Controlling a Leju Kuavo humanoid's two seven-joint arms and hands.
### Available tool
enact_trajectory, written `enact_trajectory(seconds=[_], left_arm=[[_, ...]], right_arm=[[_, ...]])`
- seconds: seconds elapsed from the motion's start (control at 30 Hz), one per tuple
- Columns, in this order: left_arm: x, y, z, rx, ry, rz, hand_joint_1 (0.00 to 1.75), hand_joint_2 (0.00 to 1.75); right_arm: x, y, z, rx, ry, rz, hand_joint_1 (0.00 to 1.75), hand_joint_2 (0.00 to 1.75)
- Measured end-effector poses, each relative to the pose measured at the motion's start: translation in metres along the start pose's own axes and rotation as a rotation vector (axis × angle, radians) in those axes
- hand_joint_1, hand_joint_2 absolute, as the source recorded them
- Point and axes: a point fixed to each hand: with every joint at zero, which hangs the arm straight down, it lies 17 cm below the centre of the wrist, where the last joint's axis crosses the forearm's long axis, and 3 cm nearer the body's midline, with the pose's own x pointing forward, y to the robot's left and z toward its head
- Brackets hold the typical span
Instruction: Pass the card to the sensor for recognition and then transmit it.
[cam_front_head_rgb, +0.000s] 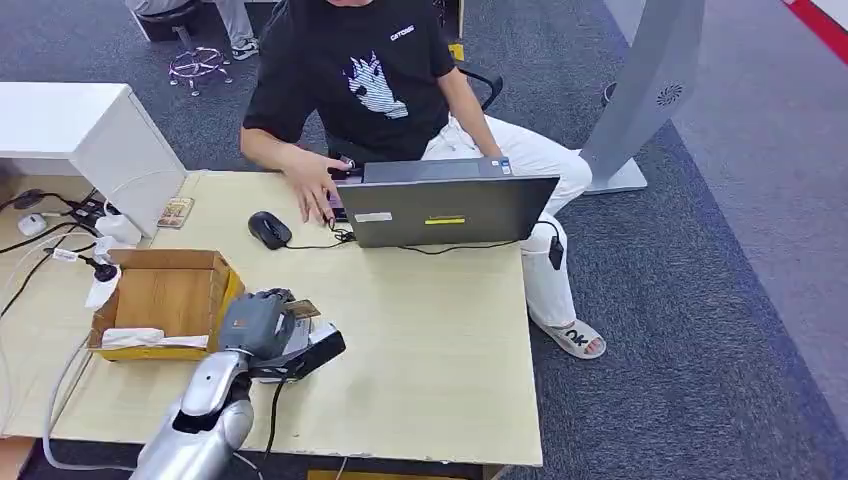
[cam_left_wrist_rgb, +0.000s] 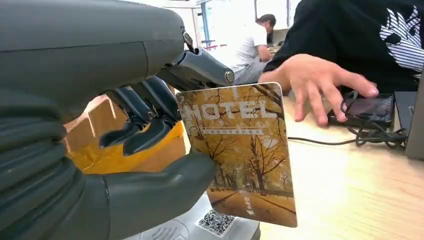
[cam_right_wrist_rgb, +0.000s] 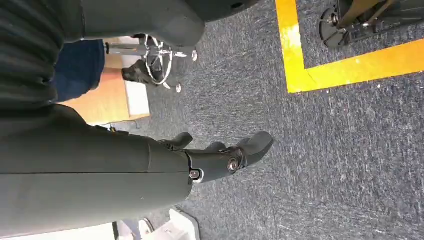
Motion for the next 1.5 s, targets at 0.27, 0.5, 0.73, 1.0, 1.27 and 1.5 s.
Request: enact_trajectory(seconds=[0.27,0.5,0.73,1.0,1.27,1.5], left_arm=[[-0.002,0.003,-0.001,0.016,0.005,-0.018,1.75,1.75],[-0.003,0.009,-0.001,0.032,0.001,-0.039,1.75,1.75],[-0.001,0.025,0.002,0.063,-0.007,-0.069,1.75,1.75],[-0.001,0.032,0.004,0.08,-0.013,-0.073,1.75,1.75],[-0.002,0.027,0.005,0.054,-0.005,-0.057,1.75,1.75],[-0.013,0.002,0.014,-0.017,0.023,-0.033,1.75,1.75]], right_arm=[[-0.001,0.0,0.0,0.0,0.004,-0.008,0.0,1.75],[-0.003,0.001,0.0,0.001,0.011,-0.021,0.0,1.75],[-0.005,0.003,0.001,-0.001,0.017,-0.032,0.0,1.75],[-0.005,0.003,0.001,-0.001,0.018,-0.033,0.0,1.75],[-0.005,0.003,0.001,-0.001,0.014,-0.03,0.0,1.75],[-0.005,0.002,0.001,-0.004,0.016,-0.03,0.0,1.75]])
